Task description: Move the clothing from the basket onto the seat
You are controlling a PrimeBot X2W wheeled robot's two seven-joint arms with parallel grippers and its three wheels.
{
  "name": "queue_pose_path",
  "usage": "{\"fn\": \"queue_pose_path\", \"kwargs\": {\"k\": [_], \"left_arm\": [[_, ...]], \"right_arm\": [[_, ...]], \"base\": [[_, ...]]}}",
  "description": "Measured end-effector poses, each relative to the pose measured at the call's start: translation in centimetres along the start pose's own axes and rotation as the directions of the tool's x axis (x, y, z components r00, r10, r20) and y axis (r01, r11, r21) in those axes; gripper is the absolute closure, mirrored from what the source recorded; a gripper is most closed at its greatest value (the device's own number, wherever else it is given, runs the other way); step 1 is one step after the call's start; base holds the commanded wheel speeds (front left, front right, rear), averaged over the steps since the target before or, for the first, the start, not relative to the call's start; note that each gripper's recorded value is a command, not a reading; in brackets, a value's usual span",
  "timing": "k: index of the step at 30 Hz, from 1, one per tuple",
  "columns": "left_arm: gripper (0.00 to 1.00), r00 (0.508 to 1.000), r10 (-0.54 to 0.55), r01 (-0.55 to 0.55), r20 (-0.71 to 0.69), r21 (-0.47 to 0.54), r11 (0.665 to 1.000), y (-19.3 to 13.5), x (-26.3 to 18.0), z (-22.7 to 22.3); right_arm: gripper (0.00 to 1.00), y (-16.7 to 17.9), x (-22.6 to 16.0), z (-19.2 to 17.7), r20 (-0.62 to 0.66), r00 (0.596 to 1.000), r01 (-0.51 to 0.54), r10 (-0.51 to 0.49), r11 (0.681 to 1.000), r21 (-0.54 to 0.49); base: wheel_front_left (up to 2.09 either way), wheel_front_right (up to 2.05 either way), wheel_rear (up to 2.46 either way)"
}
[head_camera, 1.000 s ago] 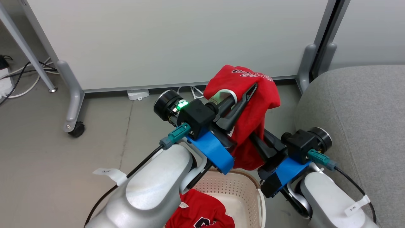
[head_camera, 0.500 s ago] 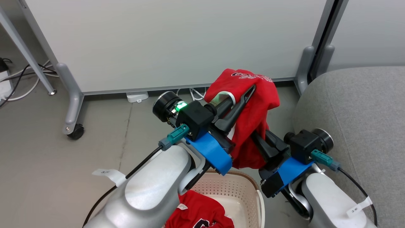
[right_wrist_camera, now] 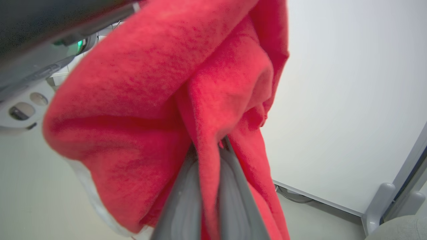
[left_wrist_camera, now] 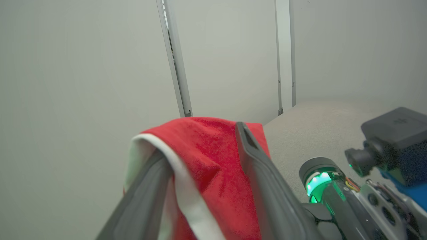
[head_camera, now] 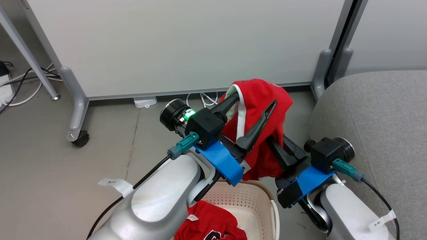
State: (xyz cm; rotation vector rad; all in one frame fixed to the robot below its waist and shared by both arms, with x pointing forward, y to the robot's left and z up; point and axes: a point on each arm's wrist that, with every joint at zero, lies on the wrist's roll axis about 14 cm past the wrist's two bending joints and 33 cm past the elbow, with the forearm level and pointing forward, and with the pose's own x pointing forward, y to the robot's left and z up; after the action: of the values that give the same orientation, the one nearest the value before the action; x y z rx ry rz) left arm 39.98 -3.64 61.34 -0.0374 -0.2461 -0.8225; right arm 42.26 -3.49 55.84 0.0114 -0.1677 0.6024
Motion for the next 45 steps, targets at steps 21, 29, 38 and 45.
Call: {"fn": "queue_pose_path", "kwargs": {"k": [21,29,38,45], "left_arm": [[0.0,0.999,0.012,-0.013,-0.045,-0.019,1.0,0.3,-0.3,-2.4],[0.0,0.997,-0.033,0.031,-0.064,-0.03,0.999,-0.7,0.8,-3.9],[0.0,0.99,-0.127,0.124,-0.065,-0.054,0.991,-3.6,2.3,-4.9],[0.0,0.977,-0.203,0.198,-0.066,-0.079,0.977,-6.1,3.3,-5.9]], "right_arm": [[1.0,-5.2,-2.4,-0.1,0.019,0.981,0.19,-0.191,0.981,0.036],[1.0,-8.8,-5.0,-0.3,0.021,0.945,0.325,-0.326,0.945,0.045],[1.0,-11.9,-8.9,-0.6,0.012,0.888,0.459,-0.46,0.888,0.043],[1.0,-13.7,-11.8,-0.7,0.005,0.838,0.545,-0.546,0.838,0.035]], "base": [[0.0,0.0,0.0],[0.0,0.0,0.0],[0.0,0.0,0.0],[0.0,0.0,0.0]]}}
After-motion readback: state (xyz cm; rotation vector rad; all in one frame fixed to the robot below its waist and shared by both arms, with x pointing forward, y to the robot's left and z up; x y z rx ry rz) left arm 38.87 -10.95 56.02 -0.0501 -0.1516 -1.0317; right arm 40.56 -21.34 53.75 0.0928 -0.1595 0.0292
